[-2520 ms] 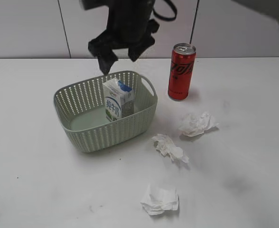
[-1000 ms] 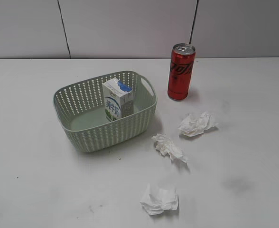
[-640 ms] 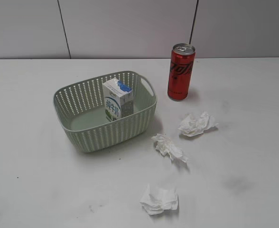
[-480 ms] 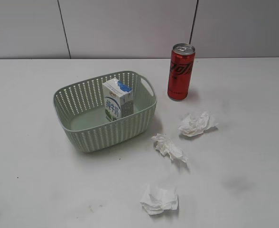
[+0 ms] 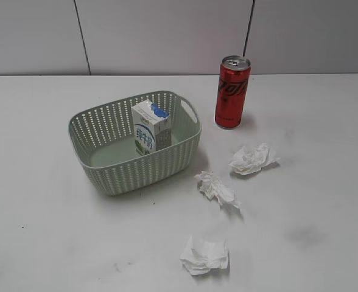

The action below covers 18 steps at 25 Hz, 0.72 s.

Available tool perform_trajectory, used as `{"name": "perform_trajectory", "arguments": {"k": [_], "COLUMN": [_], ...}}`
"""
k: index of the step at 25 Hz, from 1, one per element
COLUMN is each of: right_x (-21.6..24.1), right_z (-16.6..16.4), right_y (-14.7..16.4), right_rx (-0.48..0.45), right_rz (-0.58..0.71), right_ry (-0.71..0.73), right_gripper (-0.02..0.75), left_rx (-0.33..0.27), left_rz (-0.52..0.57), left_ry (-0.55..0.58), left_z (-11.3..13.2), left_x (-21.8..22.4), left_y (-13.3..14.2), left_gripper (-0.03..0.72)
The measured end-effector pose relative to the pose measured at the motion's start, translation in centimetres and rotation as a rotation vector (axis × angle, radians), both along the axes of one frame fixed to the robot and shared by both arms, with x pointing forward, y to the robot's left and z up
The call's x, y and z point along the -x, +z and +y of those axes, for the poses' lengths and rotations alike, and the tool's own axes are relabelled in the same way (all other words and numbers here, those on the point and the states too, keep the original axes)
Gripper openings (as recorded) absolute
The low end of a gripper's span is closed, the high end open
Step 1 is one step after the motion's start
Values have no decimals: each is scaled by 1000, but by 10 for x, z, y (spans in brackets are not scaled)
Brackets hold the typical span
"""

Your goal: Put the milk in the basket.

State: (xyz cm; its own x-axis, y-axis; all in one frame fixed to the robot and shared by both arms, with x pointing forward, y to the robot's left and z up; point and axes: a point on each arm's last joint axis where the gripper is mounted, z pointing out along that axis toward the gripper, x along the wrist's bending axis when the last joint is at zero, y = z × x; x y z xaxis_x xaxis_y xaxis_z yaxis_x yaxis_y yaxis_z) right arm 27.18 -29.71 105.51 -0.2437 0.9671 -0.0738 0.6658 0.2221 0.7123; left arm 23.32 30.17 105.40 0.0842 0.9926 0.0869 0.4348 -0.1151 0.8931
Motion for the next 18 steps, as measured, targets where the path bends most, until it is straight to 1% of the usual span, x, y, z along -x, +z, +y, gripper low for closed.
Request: {"name": "perform_trajectory", "arguments": {"k": [7,15,18], "right_x": [-5,-5,-3], "right_z": [3,3,2], "right_y": [-5,-5,-4], "right_rx": [-11,-12,-15], "right_rz": [-38,-40,-53], "right_ry": [16,19,17], "right_gripper": [660,661,635], "left_rx": [0,0,0], "left_rz": [0,0,0], "left_ry": [0,0,0], "left_z": [0,0,0], "left_x": [0,0,0], "left_y": [0,0,0], "left_gripper": [239,239,239]}}
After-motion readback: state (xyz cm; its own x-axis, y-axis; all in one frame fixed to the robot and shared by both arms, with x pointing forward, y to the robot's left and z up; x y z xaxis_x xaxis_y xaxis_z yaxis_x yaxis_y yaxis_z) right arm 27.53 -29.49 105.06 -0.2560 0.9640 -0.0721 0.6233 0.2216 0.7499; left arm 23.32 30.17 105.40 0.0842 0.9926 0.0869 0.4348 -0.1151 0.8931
